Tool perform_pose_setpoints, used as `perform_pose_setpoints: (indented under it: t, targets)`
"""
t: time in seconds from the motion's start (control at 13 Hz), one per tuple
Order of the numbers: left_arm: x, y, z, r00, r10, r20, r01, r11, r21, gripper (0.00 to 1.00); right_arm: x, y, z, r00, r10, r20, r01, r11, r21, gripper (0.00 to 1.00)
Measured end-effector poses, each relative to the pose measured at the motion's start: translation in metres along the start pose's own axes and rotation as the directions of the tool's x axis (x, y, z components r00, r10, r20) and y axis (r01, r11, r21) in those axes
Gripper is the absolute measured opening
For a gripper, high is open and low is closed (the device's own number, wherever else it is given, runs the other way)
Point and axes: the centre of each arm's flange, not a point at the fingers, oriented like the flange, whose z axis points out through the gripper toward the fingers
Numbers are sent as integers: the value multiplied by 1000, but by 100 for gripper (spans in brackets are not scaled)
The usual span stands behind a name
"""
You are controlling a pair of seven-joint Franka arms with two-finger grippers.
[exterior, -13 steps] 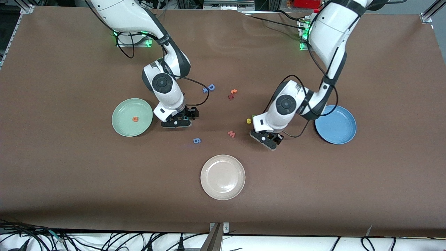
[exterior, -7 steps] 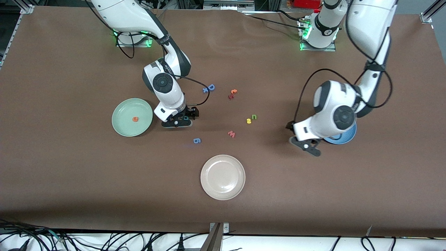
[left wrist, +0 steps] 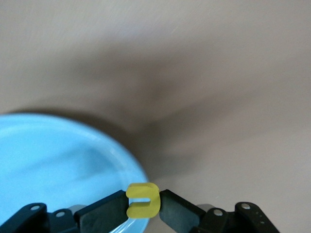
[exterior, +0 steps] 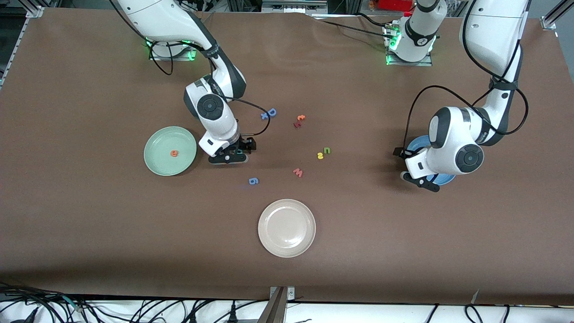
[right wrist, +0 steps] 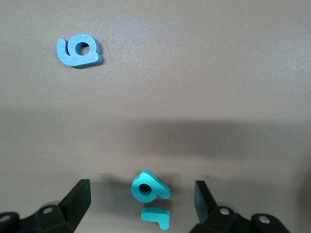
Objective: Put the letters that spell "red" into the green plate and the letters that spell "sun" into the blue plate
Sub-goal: 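Lift the teal letter with the right gripper while the left gripper releases the u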
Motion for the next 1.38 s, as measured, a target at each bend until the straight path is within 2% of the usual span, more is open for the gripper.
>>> perform_pose_setpoints:
  t: [0.23,0.61,0.77,0.92,1.0,1.3,1.38]
  targets:
    - [-13,-29,7,999,-35,15,36,999,-6,34,-2,1,7,1000,0,10,0,1000,-5,93]
    - [-20,-51,27,997,-77,27,77,997,3,34,-3,1,11,1000,-1,17,1,1000,-9,76]
    - [-19,-64,40,995,-96,22,96,995,10,34,-4,0,13,1000,-3,19,3,1000,-10,74]
    - [-19,-67,43,995,-102,19,102,995,12,36,-5,-1,13,1000,-7,19,7,1000,-11,50]
    - [-19,-67,42,995,-101,16,101,995,12,39,-4,-1,12,1000,-5,17,6,1000,-11,40]
    - [-15,-62,24,996,-90,-9,90,996,14,79,-4,-1,12,1000,-6,16,6,1000,-11,37]
    - [-15,-57,16,997,-83,-9,83,997,10,80,-4,-1,11,1000,-6,16,6,1000,-11,37]
